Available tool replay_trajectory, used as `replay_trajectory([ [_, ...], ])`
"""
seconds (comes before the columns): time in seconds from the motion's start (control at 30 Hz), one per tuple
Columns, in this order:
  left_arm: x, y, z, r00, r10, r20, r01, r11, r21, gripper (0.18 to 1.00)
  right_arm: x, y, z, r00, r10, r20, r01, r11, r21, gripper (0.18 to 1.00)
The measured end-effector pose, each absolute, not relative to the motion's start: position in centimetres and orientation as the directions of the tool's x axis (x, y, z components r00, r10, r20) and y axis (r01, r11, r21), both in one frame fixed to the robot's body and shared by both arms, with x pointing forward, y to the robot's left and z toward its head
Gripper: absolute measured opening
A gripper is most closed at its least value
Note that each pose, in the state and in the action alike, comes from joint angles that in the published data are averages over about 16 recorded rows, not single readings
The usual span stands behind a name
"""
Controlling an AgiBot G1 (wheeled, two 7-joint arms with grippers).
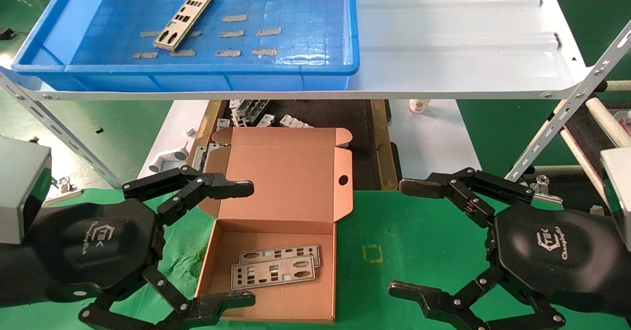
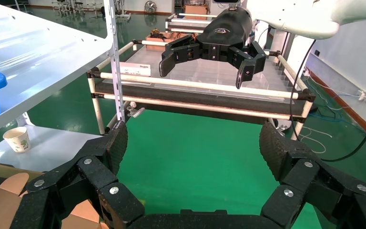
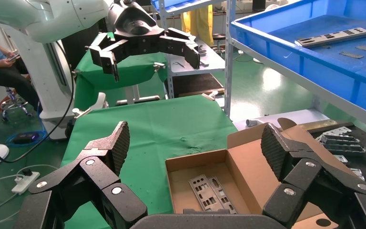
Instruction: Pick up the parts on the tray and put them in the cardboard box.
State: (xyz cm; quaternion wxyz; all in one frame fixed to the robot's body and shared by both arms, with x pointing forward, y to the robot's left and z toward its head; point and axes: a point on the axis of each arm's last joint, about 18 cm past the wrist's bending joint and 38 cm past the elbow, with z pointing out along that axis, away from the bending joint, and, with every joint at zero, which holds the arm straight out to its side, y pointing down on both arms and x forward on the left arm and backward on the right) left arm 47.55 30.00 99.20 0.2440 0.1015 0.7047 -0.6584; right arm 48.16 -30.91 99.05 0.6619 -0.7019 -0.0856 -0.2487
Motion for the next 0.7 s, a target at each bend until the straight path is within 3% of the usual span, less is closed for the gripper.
replay_trajectory([
  [0.7, 47.55, 30.0, 99.2, -0.86, -0.178, -0.478, 0.464, 0.112, -0.879, 1.001, 48.16, -30.91, 99.05, 0.862, -0.209, 0.462, 0.449, -0.109, -0.887, 1.001],
])
